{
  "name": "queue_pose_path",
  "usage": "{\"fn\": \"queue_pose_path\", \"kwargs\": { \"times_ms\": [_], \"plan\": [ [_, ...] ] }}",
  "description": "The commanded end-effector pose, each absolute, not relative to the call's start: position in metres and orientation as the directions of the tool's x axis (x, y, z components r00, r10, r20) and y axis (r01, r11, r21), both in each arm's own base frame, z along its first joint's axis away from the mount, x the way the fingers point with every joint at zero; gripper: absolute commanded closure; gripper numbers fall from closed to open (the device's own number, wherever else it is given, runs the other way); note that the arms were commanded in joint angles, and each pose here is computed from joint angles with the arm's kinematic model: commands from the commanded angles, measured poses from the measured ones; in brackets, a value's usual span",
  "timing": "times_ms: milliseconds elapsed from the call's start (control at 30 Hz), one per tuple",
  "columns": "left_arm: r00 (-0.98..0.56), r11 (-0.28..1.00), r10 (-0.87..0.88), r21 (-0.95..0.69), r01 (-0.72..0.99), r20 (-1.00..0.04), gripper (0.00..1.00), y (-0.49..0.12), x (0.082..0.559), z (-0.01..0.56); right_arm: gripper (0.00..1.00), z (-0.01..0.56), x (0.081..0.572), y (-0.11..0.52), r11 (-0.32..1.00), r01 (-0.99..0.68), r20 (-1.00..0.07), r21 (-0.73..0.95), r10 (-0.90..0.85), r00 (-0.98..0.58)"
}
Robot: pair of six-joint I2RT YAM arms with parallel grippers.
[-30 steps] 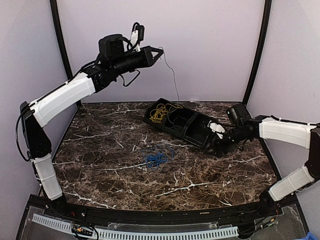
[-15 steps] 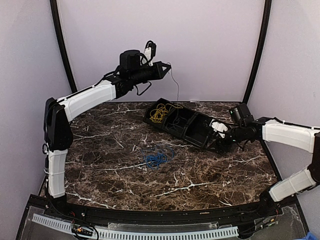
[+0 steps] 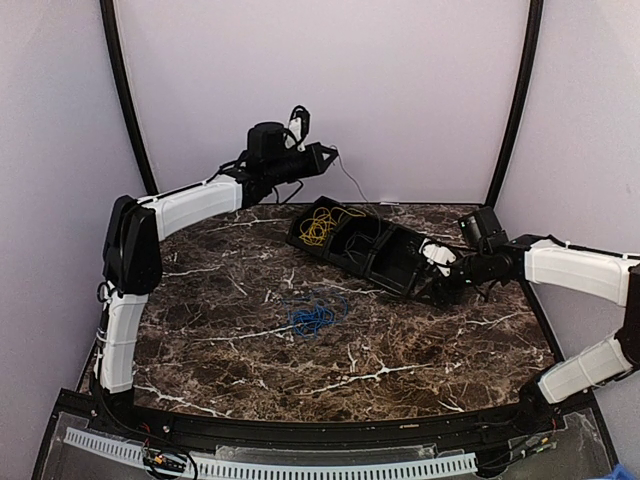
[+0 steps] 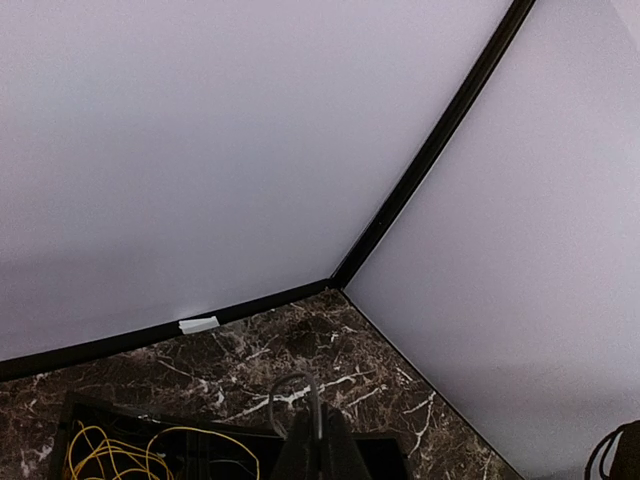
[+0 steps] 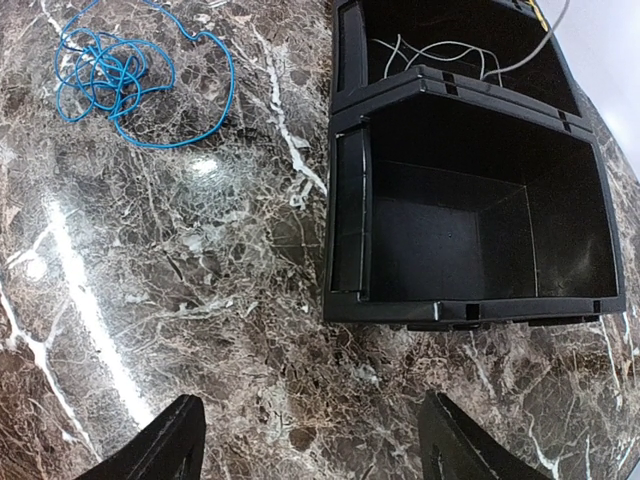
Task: Untangle the cables
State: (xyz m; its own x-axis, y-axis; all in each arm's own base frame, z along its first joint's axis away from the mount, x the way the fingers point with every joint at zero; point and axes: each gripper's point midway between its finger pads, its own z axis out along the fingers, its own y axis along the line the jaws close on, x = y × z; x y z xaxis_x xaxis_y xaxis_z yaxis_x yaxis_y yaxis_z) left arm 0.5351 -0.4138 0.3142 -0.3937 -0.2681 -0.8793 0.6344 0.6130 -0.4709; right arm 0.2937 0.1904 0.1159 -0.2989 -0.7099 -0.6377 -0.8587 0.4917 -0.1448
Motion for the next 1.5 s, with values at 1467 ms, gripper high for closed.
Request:
{"fn": "queue_pose_path", "kwargs": {
  "times_ms": [1467],
  "plan": [
    [-0.714,0.660,-0.085,-0.576,0.482,-0.695,0.99,-0.470,0.496,0.120,0.24,0.107,0.300,0.187,0.500,-0.853,-0.622,-0.146,-0.718,-0.314]
  ]
}}
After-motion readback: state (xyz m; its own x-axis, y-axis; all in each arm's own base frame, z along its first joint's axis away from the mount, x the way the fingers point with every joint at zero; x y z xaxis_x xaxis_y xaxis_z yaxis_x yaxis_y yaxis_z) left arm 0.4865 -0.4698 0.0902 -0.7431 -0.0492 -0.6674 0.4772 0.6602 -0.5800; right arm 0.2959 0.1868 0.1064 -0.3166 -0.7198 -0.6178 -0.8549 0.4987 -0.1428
